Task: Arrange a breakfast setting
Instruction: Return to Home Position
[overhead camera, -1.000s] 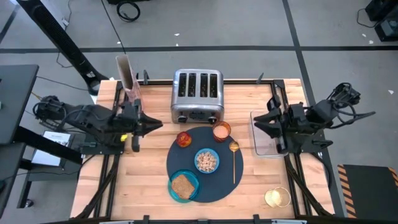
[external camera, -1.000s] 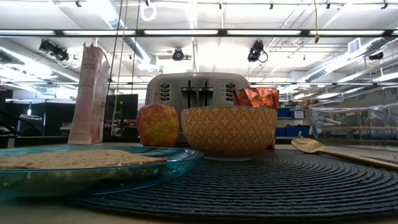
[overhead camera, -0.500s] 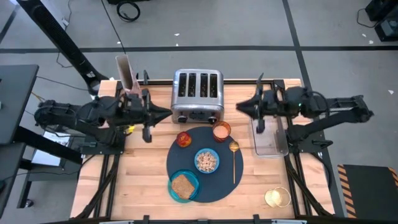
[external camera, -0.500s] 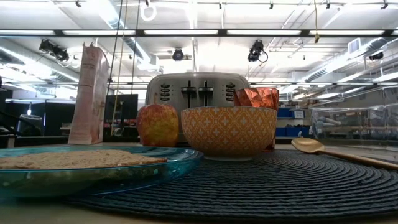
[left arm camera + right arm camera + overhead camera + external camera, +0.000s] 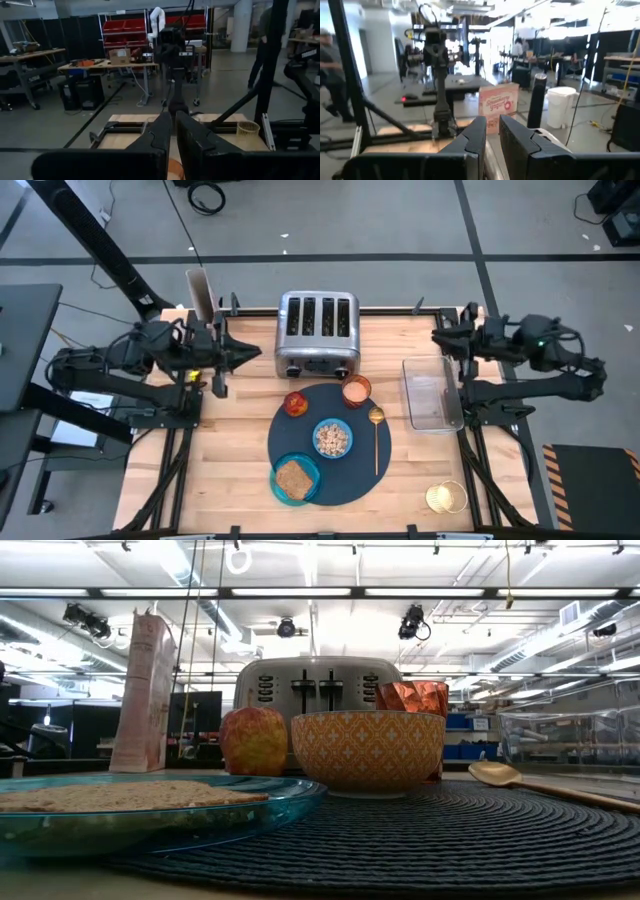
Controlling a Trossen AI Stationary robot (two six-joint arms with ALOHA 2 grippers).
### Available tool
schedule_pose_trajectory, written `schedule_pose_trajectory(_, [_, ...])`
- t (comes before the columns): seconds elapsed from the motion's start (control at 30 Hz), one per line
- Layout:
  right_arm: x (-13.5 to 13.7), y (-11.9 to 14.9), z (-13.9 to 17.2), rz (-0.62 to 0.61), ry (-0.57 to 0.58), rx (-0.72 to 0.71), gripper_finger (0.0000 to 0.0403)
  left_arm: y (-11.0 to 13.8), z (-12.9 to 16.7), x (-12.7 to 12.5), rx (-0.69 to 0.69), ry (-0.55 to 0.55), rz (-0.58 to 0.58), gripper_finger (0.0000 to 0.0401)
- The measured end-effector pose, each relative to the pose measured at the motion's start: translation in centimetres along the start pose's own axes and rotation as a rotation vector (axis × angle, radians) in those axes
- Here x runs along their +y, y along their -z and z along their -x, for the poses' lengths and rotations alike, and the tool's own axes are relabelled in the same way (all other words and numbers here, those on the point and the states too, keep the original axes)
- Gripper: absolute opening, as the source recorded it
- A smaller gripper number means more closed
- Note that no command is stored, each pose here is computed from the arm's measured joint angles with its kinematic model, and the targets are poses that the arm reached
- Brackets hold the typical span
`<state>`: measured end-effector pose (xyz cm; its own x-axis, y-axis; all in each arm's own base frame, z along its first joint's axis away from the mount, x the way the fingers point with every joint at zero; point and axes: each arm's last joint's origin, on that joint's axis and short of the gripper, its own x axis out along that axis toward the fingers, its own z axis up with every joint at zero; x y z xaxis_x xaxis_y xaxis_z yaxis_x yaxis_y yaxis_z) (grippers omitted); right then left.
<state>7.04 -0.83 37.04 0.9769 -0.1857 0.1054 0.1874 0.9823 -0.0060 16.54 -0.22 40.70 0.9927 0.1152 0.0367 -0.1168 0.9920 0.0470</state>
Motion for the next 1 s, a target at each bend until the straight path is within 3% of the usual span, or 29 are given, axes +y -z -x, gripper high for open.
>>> schedule_pose_trajectory(0.1, [0.0, 3.1, 0.1, -0.026, 0.001, -0.028, 0.0062, 2.7, -0.4, -0.2, -0.041, 0.008, 0.001, 0.0036])
schedule_pose_trajectory(0.2, [0.1, 6.5, -0.1, -0.042, -0.001, -0.008, 0.0062, 6.9, -0.8, -0.6, -0.082, 0.012, -0.053, 0.0036])
schedule_pose_trajectory(0.37, [0.1, 9.9, 0.5, -0.081, 0.004, 0.018, 0.0062, 11.4, 0.4, -0.5, -0.162, -0.004, -0.066, 0.0036])
schedule_pose_trajectory(0.57, [-0.1, 11.1, 2.0, -0.067, 0.003, -0.039, 0.0062, 15.1, 2.4, 0.2, -0.109, -0.037, -0.020, 0.0036])
schedule_pose_trajectory(1.0, [-0.1, 11.6, 2.0, -0.048, 0.008, -0.011, 0.0062, 19.9, 5.9, 0.3, 0.001, 0.008, 0.034, 0.0036])
